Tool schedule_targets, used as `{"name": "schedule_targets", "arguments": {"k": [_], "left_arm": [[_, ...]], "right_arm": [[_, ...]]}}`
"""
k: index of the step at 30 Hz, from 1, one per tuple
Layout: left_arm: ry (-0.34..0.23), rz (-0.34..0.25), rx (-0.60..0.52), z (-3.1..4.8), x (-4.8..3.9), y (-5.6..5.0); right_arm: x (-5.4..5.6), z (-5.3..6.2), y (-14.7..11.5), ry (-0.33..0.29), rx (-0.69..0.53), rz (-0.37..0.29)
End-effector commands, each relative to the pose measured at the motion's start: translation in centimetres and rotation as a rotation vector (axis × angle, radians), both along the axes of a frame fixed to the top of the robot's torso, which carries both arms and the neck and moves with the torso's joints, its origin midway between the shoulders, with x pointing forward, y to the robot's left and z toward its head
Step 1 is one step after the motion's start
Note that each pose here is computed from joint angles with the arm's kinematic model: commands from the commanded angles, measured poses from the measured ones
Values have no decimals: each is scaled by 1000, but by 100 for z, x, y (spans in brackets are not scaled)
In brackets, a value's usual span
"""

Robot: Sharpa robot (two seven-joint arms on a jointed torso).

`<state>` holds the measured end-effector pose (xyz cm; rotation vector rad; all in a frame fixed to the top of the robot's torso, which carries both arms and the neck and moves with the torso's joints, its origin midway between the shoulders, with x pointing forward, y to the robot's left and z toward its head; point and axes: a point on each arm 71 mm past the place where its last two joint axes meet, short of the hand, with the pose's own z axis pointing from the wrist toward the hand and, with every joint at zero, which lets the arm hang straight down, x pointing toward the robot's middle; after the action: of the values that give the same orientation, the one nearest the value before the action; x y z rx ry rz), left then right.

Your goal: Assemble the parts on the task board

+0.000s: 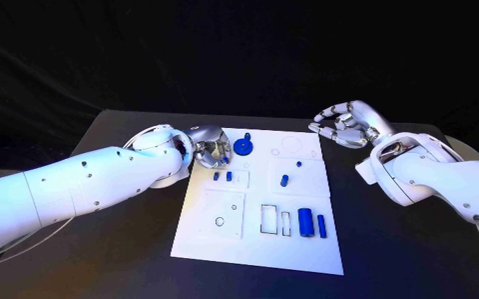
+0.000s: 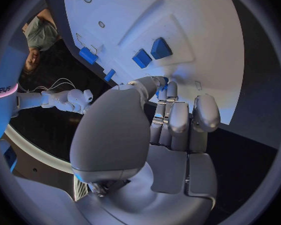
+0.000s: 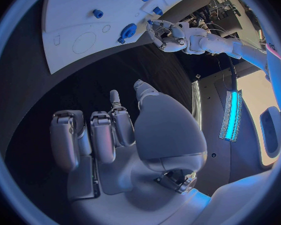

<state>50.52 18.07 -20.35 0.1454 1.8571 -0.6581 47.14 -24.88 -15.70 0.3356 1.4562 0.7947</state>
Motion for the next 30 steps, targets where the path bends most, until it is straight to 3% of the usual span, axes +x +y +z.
{"name": "schedule_targets", "arguments": {"k": [1,30], "left_arm": [[27,-10,3,-20,-9,-25],[48,-2,14,-60,14,-41]], "right_arm": [[-5,2,11,-6,-3,9],[-7,1,7,-5,-3,9]]}}
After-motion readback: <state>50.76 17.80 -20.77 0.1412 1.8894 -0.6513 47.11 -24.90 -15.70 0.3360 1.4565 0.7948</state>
